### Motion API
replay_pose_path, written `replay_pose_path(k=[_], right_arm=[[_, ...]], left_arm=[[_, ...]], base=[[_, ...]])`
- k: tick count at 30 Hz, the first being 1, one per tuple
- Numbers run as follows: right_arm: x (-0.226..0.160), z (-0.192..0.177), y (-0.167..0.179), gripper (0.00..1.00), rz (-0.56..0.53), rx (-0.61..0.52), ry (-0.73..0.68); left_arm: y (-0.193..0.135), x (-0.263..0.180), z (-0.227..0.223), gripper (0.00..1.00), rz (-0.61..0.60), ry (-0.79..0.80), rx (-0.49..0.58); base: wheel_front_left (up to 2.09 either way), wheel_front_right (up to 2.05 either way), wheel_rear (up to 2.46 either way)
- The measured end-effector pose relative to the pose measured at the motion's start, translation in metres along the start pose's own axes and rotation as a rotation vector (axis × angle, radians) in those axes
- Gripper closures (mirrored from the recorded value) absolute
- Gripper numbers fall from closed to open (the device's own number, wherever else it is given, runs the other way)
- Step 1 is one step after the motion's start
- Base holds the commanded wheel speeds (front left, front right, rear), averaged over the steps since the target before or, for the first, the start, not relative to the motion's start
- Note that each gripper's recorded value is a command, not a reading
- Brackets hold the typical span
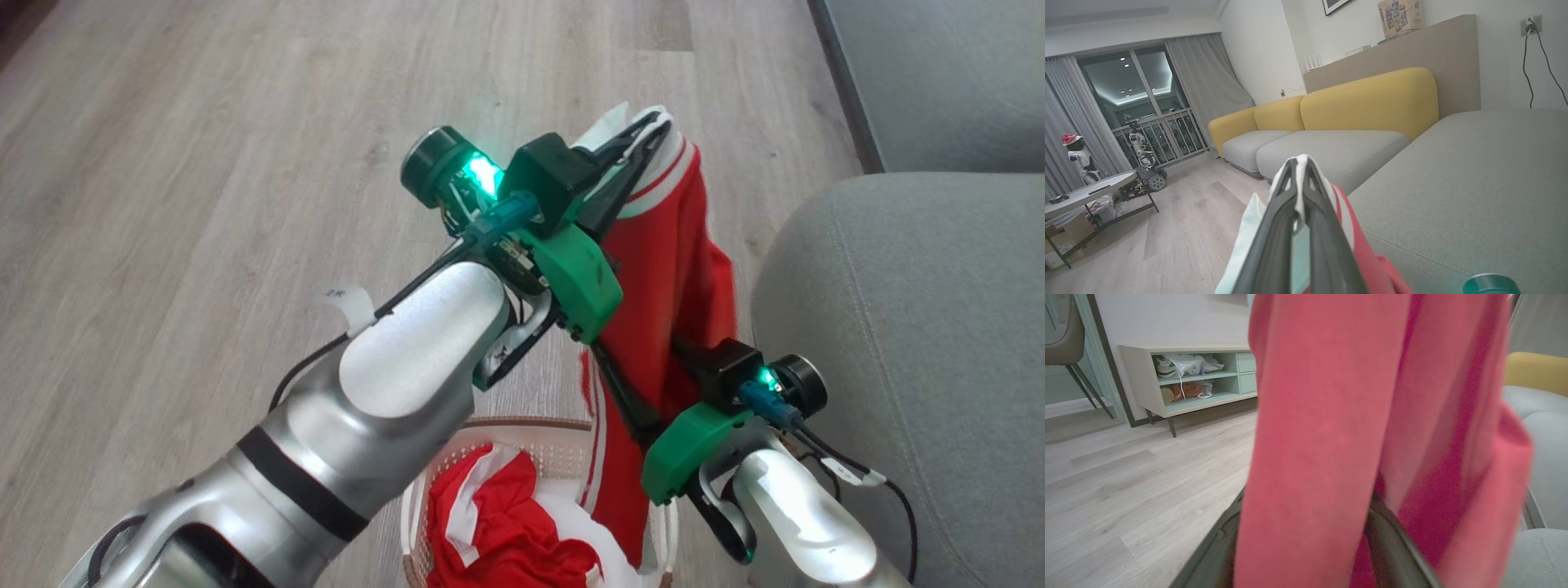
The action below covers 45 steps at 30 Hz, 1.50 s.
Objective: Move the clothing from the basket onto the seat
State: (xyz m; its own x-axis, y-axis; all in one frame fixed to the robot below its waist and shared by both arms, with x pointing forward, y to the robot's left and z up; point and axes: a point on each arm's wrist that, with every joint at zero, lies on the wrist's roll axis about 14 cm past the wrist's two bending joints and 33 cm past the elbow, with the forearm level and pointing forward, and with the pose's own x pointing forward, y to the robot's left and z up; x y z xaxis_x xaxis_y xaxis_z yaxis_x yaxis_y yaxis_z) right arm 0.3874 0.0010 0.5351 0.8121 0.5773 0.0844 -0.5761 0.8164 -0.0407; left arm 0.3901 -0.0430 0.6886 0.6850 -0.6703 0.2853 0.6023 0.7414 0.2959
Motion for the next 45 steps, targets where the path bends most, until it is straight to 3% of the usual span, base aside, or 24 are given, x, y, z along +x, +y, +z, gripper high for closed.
replay_pose_path(k=[1,3,12,14,15,16,22,31,45], right_arm=[[0.001,-0.001,0.002,0.44,0.005,0.006,0.005],[0.003,-0.002,0.006,1.00,0.021,0.007,0.009],[0.006,0.015,0.001,1.00,0.005,0.013,-0.041],[0.005,0.018,-0.002,1.00,-0.004,0.013,-0.051],[0.005,0.019,-0.004,1.00,-0.011,0.014,-0.054],[0.004,0.020,-0.007,1.00,-0.020,0.016,-0.058],[-0.002,0.024,-0.030,1.00,-0.091,0.024,-0.074],[-0.019,0.030,-0.076,1.00,-0.230,-0.015,-0.093],[-0.090,0.027,-0.142,1.00,-0.492,-0.088,-0.076]], left_arm=[[-0.001,-0.001,0.001,1.00,0.001,-0.001,-0.007],[-0.002,-0.003,0.000,1.00,0.006,0.006,-0.008],[0.008,-0.007,-0.015,1.00,0.061,0.037,-0.022],[0.011,-0.008,-0.020,0.57,0.072,0.041,-0.037],[0.012,-0.009,-0.023,0.21,0.081,0.046,-0.049],[0.014,-0.010,-0.028,0.00,0.093,0.052,-0.065],[0.019,-0.027,-0.072,0.00,0.163,0.146,-0.169],[0.006,-0.043,-0.117,0.00,0.169,0.245,-0.244],[-0.070,-0.041,-0.137,0.00,0.003,0.263,-0.337]], base=[[0.00,0.00,0.00],[0.00,0.00,0.00],[0.00,0.00,0.00],[0.00,0.00,0.00],[0.00,0.00,0.00],[0.00,0.00,0.00],[0.00,0.00,0.00],[0.00,0.00,0.00],[0.00,0.00,0.00]])
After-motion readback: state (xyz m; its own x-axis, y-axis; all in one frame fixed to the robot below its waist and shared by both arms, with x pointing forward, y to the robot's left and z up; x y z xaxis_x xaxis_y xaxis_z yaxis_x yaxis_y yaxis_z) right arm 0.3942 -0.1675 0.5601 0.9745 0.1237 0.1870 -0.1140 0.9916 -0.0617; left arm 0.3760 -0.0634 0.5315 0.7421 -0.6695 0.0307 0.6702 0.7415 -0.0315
